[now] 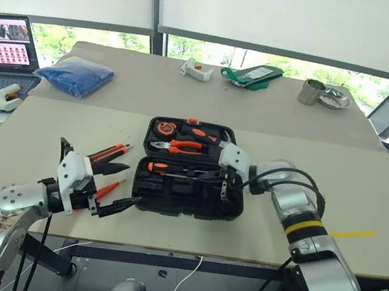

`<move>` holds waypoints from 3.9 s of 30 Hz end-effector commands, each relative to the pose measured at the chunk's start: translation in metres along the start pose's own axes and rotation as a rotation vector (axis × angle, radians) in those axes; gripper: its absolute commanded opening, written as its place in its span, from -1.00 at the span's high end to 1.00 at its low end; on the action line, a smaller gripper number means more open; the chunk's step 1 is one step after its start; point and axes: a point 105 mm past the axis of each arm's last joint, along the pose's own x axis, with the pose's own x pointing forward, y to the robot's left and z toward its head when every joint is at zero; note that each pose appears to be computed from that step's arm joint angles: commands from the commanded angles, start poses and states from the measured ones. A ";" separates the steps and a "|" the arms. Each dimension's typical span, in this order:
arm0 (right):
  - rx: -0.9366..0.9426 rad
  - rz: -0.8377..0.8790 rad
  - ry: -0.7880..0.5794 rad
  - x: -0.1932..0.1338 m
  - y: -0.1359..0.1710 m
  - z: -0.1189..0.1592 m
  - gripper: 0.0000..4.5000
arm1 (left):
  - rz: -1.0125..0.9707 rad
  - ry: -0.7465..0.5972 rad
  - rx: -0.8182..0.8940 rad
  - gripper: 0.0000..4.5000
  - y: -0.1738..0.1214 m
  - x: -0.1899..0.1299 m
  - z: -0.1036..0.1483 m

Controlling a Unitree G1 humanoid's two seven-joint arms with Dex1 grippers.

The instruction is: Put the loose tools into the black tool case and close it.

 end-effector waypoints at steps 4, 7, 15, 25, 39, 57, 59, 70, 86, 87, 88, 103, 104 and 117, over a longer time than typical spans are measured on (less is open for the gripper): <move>-0.072 -0.088 -0.262 -0.054 0.010 0.050 0.60 | 0.179 -0.021 -0.005 -1.00 0.023 -0.036 0.007; -0.071 -0.162 -0.260 -0.080 0.019 0.041 0.17 | 0.264 0.028 -0.028 -1.00 0.030 -0.065 -0.002; -0.052 -0.242 -0.218 -0.135 0.068 0.000 -0.99 | 0.538 0.256 -0.128 -1.00 0.039 -0.171 -0.045; -0.032 -0.273 -0.254 -0.136 0.085 -0.002 -0.99 | 0.328 0.277 -0.143 -1.00 0.023 -0.141 -0.041; -0.121 -0.132 -0.459 -0.096 0.083 0.069 -1.00 | 0.147 0.445 -0.156 -0.67 0.016 -0.049 -0.069; -0.101 -0.142 -0.411 -0.106 0.086 0.067 -1.00 | -0.087 0.181 0.039 0.77 0.031 -0.020 0.005; -0.059 -0.158 -0.330 -0.110 0.081 0.053 -1.00 | -0.177 0.190 0.088 0.77 0.024 0.006 0.012; -0.003 -0.190 -0.162 -0.112 0.054 0.035 -1.00 | -0.401 0.326 0.281 0.77 0.010 0.099 0.002; 0.021 -0.143 -0.171 -0.109 0.049 0.035 -1.00 | -0.502 0.579 0.380 0.77 0.018 0.092 -0.017; 0.023 -0.142 -0.169 -0.109 0.050 0.035 -1.00 | -0.498 0.586 0.376 0.77 0.018 0.090 -0.018; 0.025 -0.142 -0.168 -0.110 0.050 0.034 -1.00 | -0.500 0.591 0.370 0.77 0.018 0.089 -0.020; 0.050 -0.104 -0.200 -0.110 0.056 0.035 -1.00 | -0.481 0.274 0.278 -0.72 0.019 0.092 0.005; 0.049 -0.102 -0.206 -0.110 0.056 0.036 -1.00 | -0.486 0.238 0.269 -0.72 0.019 0.090 0.011; 0.043 -0.077 -0.239 -0.103 0.057 0.040 -1.00 | -0.406 0.048 0.241 0.25 0.020 0.098 0.018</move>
